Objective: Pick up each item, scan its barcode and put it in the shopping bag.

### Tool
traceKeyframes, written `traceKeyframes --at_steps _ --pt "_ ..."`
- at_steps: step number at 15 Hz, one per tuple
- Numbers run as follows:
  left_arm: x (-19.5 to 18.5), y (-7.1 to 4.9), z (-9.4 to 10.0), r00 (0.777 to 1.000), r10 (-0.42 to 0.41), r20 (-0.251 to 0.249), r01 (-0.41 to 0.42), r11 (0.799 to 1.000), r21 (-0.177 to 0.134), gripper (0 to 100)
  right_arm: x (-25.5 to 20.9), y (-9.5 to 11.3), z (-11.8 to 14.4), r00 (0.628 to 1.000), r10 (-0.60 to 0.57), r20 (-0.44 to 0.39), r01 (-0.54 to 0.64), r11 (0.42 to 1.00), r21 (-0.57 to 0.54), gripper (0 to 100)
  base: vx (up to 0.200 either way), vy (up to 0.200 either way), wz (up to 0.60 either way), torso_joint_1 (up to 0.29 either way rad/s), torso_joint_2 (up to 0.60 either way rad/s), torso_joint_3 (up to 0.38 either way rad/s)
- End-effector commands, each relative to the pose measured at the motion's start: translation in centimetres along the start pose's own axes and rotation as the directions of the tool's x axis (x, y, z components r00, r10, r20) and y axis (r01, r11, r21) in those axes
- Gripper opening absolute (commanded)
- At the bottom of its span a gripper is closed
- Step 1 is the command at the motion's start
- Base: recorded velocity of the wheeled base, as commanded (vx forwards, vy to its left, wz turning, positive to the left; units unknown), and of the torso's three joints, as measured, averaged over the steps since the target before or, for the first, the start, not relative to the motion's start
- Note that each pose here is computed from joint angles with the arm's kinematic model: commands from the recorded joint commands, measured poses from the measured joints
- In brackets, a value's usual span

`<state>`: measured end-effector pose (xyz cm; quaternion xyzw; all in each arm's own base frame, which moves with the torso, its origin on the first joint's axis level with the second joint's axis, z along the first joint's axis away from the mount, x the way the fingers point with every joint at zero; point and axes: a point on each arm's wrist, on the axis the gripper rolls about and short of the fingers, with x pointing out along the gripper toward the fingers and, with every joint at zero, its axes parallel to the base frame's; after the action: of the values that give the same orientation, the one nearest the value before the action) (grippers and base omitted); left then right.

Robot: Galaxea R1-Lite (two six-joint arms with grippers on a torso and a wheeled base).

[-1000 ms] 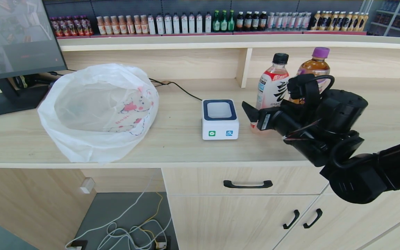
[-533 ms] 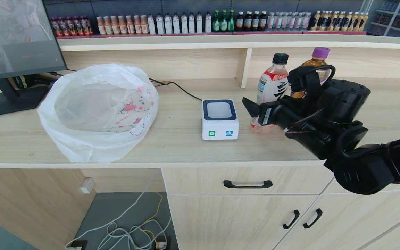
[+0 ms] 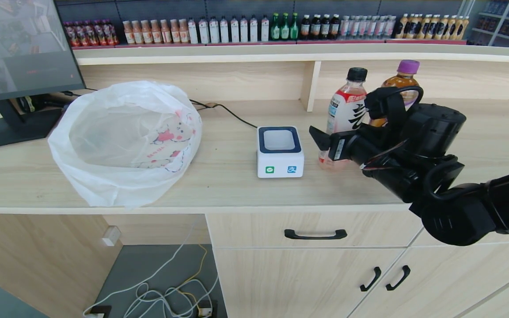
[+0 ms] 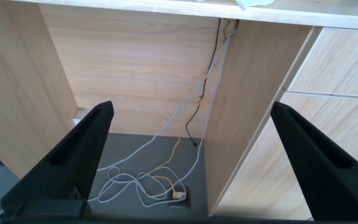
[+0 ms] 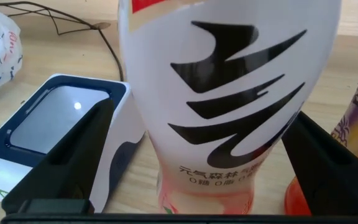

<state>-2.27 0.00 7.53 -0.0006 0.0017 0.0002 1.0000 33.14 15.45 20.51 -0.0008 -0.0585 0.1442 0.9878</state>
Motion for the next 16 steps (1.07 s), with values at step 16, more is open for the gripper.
traceKeyframes --at_steps 16 --pt "0.0 0.0 0.0 1.000 0.000 0.000 0.000 1.000 0.000 100 1.7 0.1 -0.8 1.000 -0.004 0.003 0.004 1.000 0.019 100 0.000 0.000 0.00 0.000 0.00 0.000"
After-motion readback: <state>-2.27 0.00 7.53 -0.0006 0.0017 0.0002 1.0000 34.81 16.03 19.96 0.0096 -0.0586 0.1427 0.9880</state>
